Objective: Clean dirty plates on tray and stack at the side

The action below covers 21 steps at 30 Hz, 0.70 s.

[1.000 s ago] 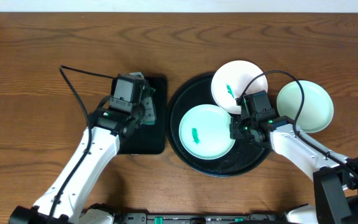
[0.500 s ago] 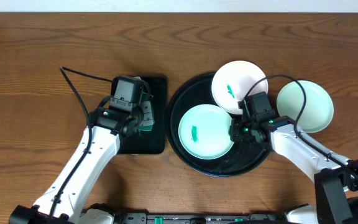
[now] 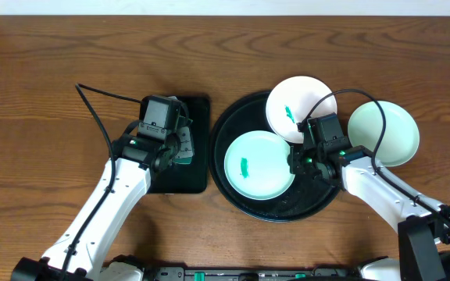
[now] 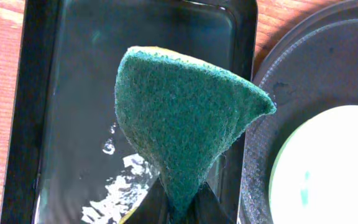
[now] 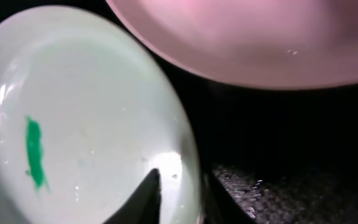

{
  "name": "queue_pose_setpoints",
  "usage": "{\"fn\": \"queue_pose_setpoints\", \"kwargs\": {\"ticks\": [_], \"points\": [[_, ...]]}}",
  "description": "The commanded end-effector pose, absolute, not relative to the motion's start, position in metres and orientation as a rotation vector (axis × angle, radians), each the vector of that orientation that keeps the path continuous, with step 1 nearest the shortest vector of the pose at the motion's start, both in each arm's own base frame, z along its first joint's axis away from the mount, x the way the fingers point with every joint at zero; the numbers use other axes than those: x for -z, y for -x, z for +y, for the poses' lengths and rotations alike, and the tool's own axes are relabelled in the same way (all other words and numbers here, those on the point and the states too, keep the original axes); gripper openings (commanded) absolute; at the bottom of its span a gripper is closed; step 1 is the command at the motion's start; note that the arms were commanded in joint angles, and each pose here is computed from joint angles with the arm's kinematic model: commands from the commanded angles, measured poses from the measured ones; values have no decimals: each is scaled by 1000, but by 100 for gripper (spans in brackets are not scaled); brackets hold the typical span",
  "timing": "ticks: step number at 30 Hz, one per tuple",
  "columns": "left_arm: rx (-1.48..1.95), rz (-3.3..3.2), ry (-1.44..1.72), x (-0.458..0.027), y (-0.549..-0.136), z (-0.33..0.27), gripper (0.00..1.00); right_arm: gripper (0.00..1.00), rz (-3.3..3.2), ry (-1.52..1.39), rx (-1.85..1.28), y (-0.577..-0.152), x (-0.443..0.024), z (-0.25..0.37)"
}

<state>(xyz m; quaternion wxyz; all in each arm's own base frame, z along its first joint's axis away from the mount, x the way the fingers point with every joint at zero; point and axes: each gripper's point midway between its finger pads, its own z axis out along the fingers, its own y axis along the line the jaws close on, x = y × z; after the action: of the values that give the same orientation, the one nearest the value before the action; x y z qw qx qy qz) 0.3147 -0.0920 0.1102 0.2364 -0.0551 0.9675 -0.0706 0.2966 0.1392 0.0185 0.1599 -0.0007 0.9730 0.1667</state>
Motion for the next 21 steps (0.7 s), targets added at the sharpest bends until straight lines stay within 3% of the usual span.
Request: {"fn": "queue_pose_setpoints", "kwargs": {"ticks": [1, 8, 13, 21], "points": [[177, 2637, 147, -114, -319, -91, 7, 14, 2749, 19, -407, -302, -22, 132], [177, 2638, 147, -114, -318, -91, 7, 18, 2751, 21, -384, -302, -20, 130], [177, 2638, 147, -114, -319, -91, 7, 13, 2751, 21, -386, -302, -19, 130], [177, 2638, 147, -114, -319, -91, 7, 13, 2751, 22, -386, -301, -18, 130]]}}
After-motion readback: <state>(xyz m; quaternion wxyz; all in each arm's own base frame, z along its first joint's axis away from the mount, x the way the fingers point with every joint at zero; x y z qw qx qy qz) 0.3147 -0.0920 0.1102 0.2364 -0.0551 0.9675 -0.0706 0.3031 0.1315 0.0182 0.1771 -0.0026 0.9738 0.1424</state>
